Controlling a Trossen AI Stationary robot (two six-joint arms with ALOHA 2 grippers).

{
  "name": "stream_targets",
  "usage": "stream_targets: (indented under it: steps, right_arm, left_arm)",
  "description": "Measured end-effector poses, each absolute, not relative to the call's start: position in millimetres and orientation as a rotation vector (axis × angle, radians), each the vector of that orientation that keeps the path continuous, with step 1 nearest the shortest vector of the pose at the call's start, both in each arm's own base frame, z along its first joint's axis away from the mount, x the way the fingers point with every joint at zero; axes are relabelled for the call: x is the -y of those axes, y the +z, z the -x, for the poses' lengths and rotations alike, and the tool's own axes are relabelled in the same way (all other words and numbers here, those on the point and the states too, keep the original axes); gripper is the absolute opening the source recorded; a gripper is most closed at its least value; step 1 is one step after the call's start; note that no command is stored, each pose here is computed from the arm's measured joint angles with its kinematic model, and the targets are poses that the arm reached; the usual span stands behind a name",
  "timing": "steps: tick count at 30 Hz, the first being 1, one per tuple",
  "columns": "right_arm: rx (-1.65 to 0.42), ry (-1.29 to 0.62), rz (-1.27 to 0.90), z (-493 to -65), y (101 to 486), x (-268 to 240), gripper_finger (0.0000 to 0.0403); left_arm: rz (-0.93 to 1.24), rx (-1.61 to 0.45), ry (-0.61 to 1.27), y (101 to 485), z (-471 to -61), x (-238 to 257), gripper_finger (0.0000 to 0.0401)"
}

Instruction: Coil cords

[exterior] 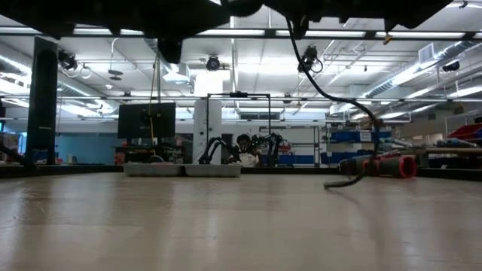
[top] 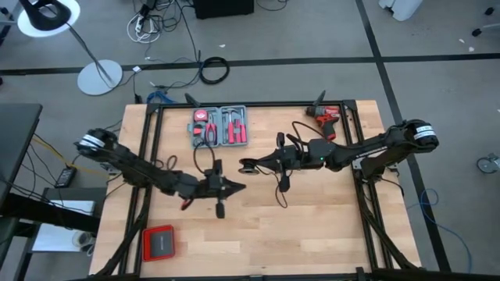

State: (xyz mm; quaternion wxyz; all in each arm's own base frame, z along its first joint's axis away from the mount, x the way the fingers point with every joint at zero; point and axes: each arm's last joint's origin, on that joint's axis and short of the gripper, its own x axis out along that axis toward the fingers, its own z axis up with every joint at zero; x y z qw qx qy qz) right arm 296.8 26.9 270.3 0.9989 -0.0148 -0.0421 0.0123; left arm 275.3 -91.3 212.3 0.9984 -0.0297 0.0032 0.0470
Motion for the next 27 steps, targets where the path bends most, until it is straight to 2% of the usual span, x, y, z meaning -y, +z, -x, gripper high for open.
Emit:
stream_targets:
  steps: [5,8,12,19,27]
  right_arm:
    - [0.164,0.025,0.069,-296,278,-29,0.0001]
    - [0.179,0.021,0.075,-295,279,-29,0.0001]
    - [0.181,0.030,0.091,-295,280,-32,0.0001]
    - [0.225,0.038,0.093,-292,286,-36,0.0001]
    - [0.263,0.052,0.125,-290,290,-44,0.0001]
  left_arm:
    - [0.081,0.046,0.113,204,-304,95,0.0012]
    - [0.101,0.048,0.128,201,-321,98,0.0027]
    - [0.136,0.035,0.165,194,-337,95,0.0067]
    - [0.163,0.015,0.204,190,-341,85,0.0135]
    - [0.170,0.033,0.221,192,-343,78,0.0142]
